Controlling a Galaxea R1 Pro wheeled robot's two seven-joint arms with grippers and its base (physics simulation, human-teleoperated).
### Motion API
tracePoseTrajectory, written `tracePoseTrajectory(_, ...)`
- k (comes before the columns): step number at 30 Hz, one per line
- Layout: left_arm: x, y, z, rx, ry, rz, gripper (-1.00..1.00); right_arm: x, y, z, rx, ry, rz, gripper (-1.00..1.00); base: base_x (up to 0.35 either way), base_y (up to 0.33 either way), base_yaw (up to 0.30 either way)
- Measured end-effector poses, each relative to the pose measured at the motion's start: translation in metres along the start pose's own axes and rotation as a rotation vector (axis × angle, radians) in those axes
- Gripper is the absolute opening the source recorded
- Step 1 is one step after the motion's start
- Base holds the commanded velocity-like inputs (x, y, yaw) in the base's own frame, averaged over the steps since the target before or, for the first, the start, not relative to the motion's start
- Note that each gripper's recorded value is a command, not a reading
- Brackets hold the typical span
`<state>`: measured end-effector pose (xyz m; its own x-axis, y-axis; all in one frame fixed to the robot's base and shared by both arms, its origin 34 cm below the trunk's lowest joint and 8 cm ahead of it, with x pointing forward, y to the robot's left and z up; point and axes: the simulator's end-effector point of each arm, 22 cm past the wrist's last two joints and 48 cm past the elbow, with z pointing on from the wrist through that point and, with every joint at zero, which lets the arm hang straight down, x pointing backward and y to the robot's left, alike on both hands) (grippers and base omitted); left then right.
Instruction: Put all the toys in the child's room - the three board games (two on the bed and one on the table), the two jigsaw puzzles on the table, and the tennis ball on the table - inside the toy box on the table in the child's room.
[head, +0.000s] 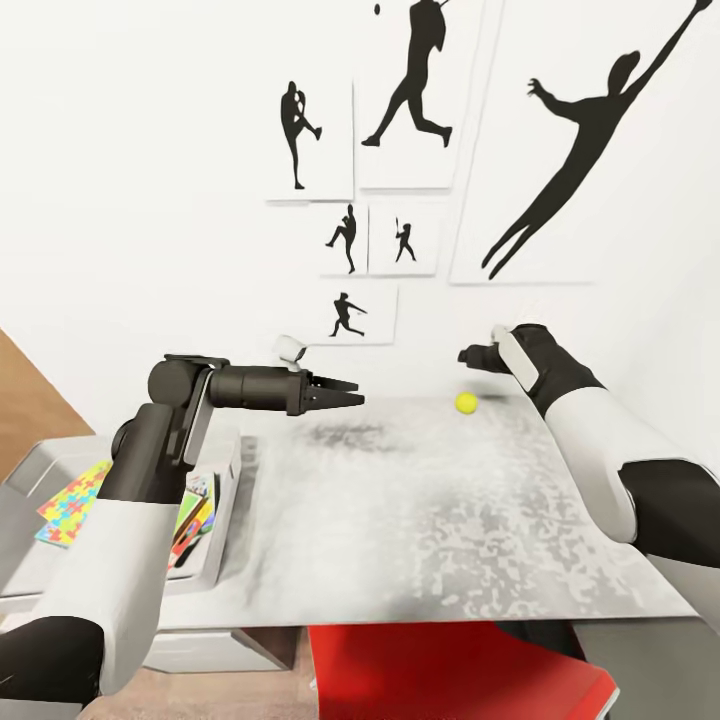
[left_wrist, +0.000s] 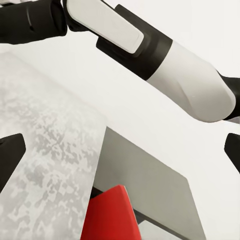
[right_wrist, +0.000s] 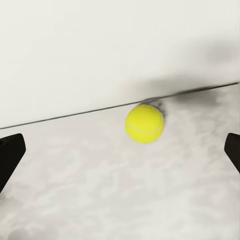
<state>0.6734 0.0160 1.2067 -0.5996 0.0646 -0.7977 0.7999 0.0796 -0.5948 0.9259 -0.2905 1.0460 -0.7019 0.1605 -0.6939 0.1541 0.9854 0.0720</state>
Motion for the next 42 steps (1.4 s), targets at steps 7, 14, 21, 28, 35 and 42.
tracePoseTrajectory(7,0.005,0.007,0.001,-0.006,0.006,-0.011,1.0,0.002,-0.001,0.007,0.003,-0.009,0.003,1.0,0.0,0.0,0.0)
tracePoseTrajectory(14,0.01,0.015,0.002,-0.013,0.011,-0.022,1.0,0.004,0.0,0.014,0.003,-0.015,0.004,1.0,0.0,0.0,0.0)
tracePoseTrajectory(21,0.014,0.02,0.003,-0.013,0.014,-0.034,1.0,0.008,-0.002,0.022,0.006,-0.018,0.008,1.0,0.0,0.0,0.0)
tracePoseTrajectory(28,0.018,0.026,0.003,-0.013,0.015,-0.045,1.0,0.014,-0.003,0.028,0.008,-0.01,0.007,1.0,0.0,0.0,0.0)
tracePoseTrajectory(35,0.022,0.031,0.005,-0.011,0.016,-0.056,1.0,0.02,-0.004,0.035,0.011,0.0,0.006,1.0,0.0,0.0,0.0)
tracePoseTrajectory(42,0.026,0.036,0.005,-0.01,0.017,-0.066,1.0,0.026,-0.006,0.042,0.013,0.011,0.005,1.0,0.0,0.0,0.0)
